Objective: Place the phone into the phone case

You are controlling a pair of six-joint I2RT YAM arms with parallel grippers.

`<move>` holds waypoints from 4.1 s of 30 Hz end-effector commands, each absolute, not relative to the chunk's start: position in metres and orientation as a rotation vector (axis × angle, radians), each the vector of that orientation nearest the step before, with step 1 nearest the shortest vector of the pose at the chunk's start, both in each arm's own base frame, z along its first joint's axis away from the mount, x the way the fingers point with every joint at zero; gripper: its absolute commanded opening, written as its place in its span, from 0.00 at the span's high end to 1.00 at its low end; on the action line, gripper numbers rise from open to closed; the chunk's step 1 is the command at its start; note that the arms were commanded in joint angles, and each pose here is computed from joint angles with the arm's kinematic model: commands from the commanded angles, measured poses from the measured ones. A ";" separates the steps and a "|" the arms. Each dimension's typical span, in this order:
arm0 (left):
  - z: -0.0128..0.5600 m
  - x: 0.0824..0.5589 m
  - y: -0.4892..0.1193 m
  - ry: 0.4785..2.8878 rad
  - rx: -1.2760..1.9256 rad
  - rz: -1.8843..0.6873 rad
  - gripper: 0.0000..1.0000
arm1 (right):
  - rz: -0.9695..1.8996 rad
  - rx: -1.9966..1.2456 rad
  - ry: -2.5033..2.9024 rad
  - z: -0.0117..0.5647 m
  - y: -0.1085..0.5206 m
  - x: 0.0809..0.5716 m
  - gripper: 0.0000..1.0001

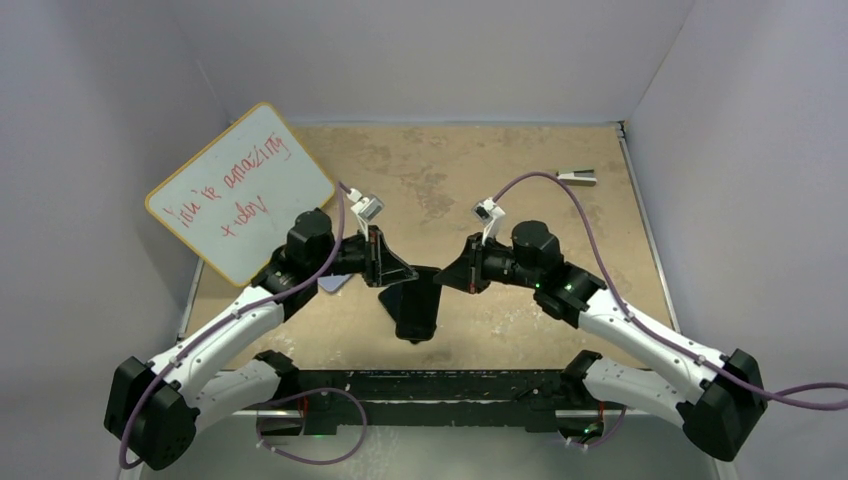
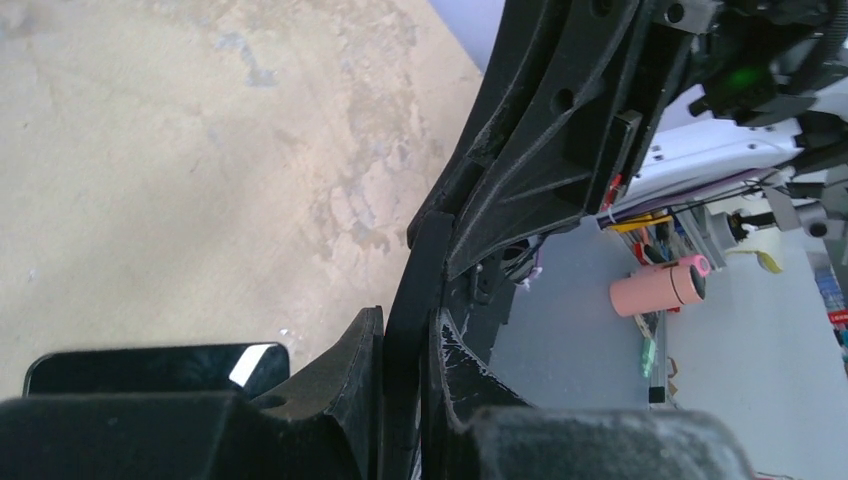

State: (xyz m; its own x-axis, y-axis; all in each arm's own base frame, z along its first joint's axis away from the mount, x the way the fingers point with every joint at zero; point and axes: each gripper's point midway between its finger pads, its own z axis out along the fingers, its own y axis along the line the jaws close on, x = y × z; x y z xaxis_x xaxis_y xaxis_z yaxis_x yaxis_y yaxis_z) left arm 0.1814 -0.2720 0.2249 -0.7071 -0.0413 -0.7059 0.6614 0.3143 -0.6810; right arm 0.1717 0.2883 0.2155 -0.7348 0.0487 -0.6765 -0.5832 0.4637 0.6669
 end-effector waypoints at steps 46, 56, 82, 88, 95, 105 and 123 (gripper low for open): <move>0.242 0.209 -0.212 1.936 0.509 -0.884 0.12 | 1.130 -0.291 2.224 0.186 0.243 0.238 1.00; 0.224 0.214 -0.189 1.996 0.496 -0.712 0.11 | 1.023 -0.241 2.569 0.128 0.216 0.288 1.00; 0.233 0.212 -0.178 1.965 0.463 -0.674 0.11 | 0.443 0.104 2.864 0.048 0.127 0.329 0.60; 0.234 0.212 -0.176 1.959 0.453 -0.662 0.11 | 0.581 0.106 2.764 0.071 0.144 0.319 0.68; 0.237 0.214 -0.171 1.949 0.429 -0.637 0.11 | 0.759 0.064 2.658 0.078 0.186 0.303 0.78; 0.235 0.218 -0.167 1.959 0.412 -0.608 0.11 | 0.813 0.059 2.632 0.046 0.207 0.289 0.89; 0.233 0.227 -0.154 1.977 0.337 -0.521 0.10 | 0.743 0.021 2.597 0.062 0.206 0.263 0.71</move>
